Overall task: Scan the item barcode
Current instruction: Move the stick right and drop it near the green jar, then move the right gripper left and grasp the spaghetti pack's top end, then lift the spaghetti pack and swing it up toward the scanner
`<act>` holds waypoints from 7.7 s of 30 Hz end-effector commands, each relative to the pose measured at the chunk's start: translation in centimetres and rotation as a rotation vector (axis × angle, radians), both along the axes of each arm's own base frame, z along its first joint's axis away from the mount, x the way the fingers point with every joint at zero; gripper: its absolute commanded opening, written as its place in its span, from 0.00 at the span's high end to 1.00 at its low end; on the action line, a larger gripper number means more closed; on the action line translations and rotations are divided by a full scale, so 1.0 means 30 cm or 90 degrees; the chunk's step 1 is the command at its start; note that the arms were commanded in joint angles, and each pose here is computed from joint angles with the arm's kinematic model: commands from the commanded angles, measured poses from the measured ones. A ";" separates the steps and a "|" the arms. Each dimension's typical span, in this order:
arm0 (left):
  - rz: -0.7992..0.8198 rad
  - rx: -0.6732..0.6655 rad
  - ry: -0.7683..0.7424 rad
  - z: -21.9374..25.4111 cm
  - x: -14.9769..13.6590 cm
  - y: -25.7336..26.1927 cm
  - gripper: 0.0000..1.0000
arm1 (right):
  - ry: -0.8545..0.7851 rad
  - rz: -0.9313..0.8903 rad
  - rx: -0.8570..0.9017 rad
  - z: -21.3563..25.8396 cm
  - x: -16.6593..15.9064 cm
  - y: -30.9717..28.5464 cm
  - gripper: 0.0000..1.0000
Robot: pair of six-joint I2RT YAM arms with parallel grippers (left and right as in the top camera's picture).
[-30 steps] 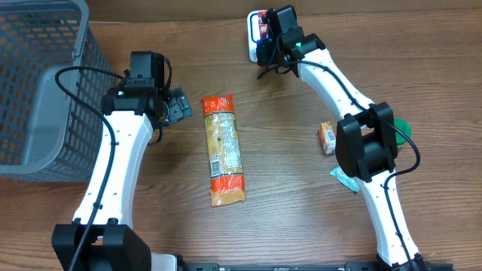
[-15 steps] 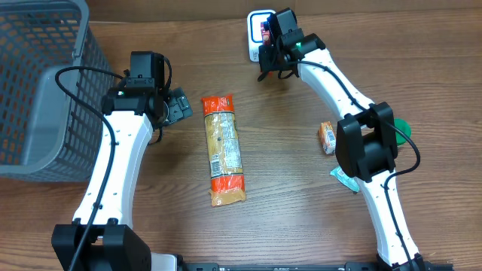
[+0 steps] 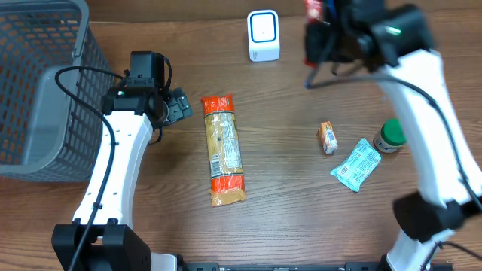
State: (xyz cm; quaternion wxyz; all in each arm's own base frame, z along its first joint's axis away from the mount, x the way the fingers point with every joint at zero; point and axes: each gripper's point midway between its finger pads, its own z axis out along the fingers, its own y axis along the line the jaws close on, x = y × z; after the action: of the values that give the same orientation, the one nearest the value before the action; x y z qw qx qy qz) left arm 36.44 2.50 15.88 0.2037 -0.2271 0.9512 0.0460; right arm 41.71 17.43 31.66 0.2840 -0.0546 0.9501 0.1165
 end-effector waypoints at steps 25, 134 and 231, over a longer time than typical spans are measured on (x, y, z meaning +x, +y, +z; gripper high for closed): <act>-0.004 0.008 0.003 -0.002 0.002 0.006 0.00 | 0.393 -0.153 -0.249 -0.710 -0.277 -0.398 0.96; -0.004 0.008 0.003 -0.002 0.002 0.006 0.00 | 0.257 0.161 -0.037 -1.045 -0.302 0.605 0.26; -0.004 0.008 0.003 -0.002 0.002 0.006 0.00 | 0.084 0.347 -0.165 -0.602 -0.267 0.385 0.96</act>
State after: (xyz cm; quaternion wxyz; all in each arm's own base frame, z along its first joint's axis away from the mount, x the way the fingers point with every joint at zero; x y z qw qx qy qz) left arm 36.44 2.50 15.88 0.2037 -0.2271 0.9512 0.0460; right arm 31.86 29.47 9.39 0.0971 -0.3409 0.9308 0.0892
